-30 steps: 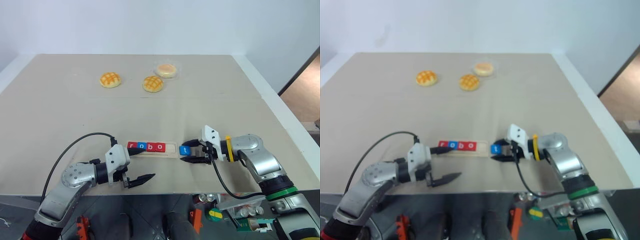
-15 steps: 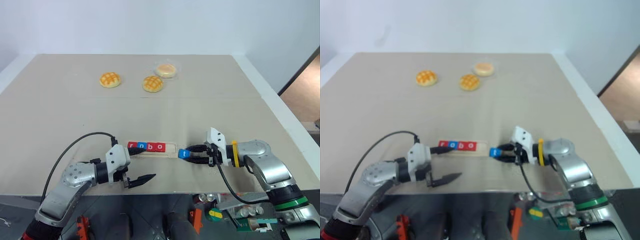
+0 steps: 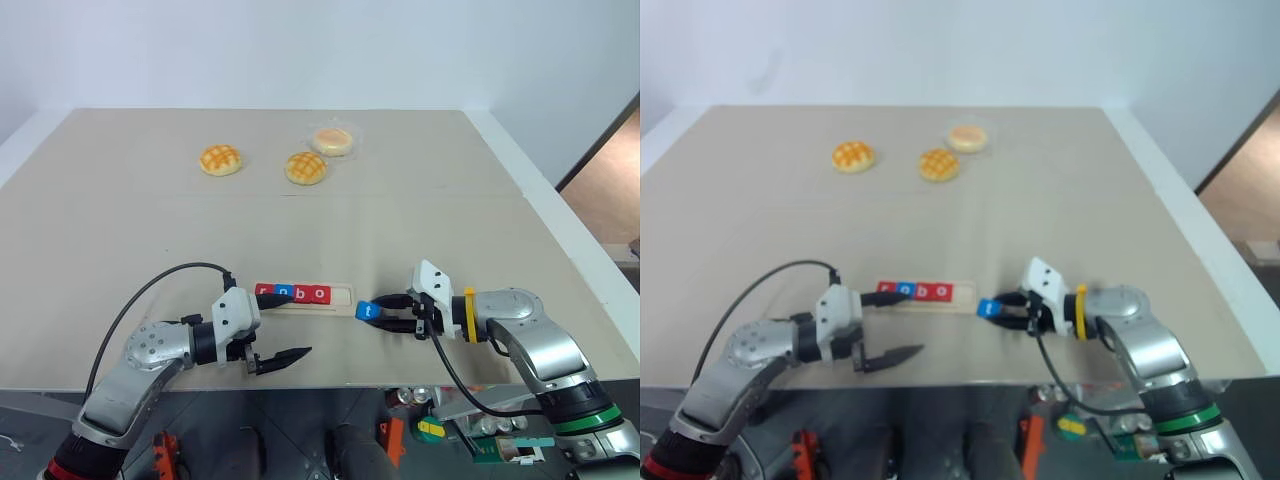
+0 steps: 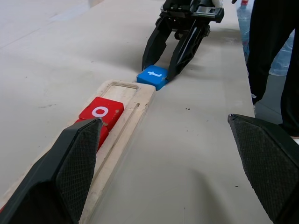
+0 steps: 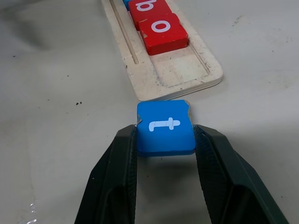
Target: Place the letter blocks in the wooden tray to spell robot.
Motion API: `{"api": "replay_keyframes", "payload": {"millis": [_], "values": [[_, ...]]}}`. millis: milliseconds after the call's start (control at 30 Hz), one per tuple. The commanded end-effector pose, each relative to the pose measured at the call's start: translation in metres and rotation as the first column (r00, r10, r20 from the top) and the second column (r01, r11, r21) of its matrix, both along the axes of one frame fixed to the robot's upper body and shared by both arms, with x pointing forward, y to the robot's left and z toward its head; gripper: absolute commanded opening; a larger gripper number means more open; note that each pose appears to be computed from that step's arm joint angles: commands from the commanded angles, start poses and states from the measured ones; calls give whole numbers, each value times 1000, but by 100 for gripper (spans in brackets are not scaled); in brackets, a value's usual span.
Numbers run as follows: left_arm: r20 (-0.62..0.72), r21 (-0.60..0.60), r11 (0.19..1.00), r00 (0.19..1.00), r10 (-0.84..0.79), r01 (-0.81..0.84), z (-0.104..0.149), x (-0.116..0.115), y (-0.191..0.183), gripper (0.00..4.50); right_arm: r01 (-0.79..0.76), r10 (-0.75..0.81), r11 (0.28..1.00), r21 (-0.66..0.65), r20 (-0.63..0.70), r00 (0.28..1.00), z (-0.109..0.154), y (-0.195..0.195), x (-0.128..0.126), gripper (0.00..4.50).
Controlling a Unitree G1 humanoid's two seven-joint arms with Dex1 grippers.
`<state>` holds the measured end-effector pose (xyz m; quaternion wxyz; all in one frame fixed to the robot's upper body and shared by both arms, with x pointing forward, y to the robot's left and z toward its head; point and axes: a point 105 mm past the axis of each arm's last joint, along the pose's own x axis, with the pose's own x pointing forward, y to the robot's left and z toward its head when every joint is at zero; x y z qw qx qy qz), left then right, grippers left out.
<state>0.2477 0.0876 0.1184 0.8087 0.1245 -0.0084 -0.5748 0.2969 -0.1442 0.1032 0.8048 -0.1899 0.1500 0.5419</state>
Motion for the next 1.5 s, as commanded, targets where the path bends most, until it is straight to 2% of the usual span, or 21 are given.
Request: {"api": "replay_keyframes", "payload": {"millis": [33,167,400,500,633,1500], "values": [[41,-17,1000,999,17,-16,8,3,1,450,35,-37,999,25,78,996,27,-6,5,125],[39,-36,997,997,66,-64,10,8,5,450,26,-29,999,31,101,994,43,-6,5,125],[24,-43,990,991,135,-134,9,17,8,450,-46,42,998,33,112,993,53,17,13,125],[25,-45,988,989,148,-147,10,18,7,450,-115,113,993,11,108,988,51,36,19,125],[13,-57,983,984,175,-174,11,20,8,450,-144,145,989,-20,93,985,45,43,24,125],[16,-55,982,984,180,-179,13,14,5,450,-196,199,978,-77,36,979,22,39,29,125]]}}
